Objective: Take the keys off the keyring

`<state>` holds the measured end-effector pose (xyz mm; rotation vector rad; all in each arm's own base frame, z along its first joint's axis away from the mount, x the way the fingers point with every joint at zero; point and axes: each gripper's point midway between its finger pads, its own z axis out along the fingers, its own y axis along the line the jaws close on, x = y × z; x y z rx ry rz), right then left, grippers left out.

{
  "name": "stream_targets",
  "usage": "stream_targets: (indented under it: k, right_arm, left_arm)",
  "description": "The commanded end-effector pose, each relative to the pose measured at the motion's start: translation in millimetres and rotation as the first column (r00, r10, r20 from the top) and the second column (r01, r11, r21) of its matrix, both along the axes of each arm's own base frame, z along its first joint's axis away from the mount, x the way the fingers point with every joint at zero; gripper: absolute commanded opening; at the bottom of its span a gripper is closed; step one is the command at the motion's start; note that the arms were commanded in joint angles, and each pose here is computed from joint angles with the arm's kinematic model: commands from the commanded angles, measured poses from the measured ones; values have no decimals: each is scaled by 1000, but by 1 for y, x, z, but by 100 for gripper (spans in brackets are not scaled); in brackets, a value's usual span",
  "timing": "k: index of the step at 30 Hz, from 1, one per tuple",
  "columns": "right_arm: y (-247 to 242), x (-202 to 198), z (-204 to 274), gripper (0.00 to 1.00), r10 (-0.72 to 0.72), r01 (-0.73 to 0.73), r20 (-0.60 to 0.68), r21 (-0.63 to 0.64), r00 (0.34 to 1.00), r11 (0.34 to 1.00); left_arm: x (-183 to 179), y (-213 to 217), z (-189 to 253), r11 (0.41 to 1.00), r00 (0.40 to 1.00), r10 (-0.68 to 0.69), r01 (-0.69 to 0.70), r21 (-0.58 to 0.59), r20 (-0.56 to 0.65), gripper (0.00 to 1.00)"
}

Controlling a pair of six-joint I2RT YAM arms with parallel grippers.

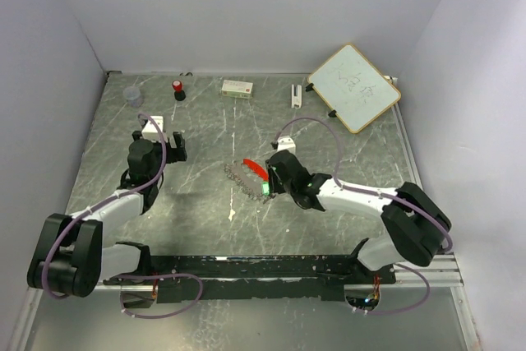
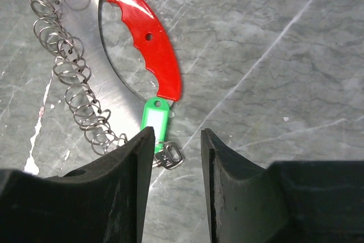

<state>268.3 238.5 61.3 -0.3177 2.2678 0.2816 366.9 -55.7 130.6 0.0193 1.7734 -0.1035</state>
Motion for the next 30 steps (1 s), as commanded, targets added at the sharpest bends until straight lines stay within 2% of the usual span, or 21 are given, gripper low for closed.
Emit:
stream_targets:
  k: [1, 11, 30]
  right_arm:
    - [17, 1, -6, 39, 22, -21, -20, 54, 1000, 998]
    - [34, -2, -26, 38, 59, -55, -70, 66, 996, 996]
    - [33, -6, -43, 38, 52, -53, -128, -8, 990, 999]
  left_arm:
    - [8, -9, 5, 999, 999, -37, 37, 2, 8, 95]
    - [-2, 0, 17, 1000, 997, 5, -4, -7, 78, 95]
    - [-2, 4, 17, 1000, 997, 27, -26, -14, 75, 95]
